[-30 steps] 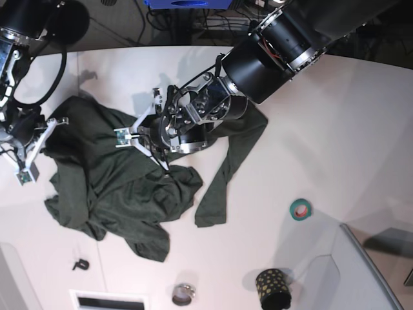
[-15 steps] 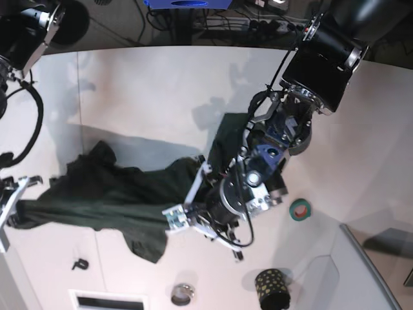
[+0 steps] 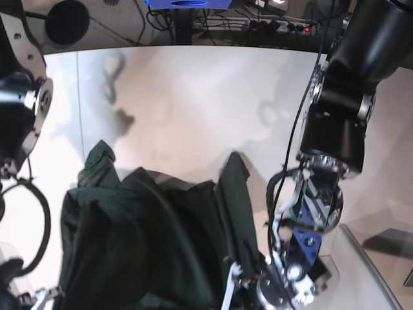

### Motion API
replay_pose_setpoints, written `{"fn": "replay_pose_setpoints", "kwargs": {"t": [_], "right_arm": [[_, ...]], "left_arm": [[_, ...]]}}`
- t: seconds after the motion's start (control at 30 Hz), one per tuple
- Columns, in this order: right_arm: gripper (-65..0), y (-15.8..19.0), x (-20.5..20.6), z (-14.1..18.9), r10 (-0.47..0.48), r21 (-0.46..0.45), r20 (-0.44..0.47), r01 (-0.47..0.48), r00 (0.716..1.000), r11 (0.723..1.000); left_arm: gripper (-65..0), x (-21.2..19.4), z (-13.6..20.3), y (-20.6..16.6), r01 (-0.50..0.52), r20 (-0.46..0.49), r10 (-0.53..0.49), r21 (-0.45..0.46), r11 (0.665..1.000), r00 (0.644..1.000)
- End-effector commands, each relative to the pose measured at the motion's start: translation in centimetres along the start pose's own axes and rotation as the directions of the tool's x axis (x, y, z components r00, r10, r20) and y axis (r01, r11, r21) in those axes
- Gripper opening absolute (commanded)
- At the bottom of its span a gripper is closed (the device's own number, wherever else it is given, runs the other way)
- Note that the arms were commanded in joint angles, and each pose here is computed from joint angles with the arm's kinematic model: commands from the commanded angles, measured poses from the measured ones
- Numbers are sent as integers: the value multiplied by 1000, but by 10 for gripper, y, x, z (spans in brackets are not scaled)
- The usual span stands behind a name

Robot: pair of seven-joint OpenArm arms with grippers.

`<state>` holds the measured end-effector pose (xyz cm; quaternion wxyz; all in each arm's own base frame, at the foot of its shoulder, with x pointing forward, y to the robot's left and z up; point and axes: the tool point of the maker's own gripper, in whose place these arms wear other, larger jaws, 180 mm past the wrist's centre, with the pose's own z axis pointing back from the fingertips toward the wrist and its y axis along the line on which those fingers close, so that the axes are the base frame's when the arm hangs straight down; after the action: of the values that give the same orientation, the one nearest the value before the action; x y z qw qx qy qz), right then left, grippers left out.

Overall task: Layout the t-shirt on the table in an organized manner, then fold the t-shirt properly
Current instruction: 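Lift the shirt with both grippers and lay it down spread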

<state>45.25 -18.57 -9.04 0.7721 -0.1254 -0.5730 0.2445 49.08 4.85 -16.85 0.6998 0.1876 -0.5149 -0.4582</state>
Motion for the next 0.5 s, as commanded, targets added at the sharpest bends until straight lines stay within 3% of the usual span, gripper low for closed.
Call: {"fn": "replay_pose_setpoints", "kwargs": {"t": [0.0, 0.27, 0.47], "right_arm": [[-648, -19, 20, 1, 4, -43, 52, -2, 999, 999], [-648, -81, 61, -42, -96, -17, 163, 100, 982, 995], [-648, -158, 121, -9, -77, -127, 277, 116, 958, 985]], "left_arm": [[-650, 20, 4, 26, -11, 47, 9, 57, 998, 999], [-650, 51, -32, 73, 52, 70, -57, 71, 996, 996], [-650, 94, -19, 145, 91, 99, -112, 197, 976, 989]]}}
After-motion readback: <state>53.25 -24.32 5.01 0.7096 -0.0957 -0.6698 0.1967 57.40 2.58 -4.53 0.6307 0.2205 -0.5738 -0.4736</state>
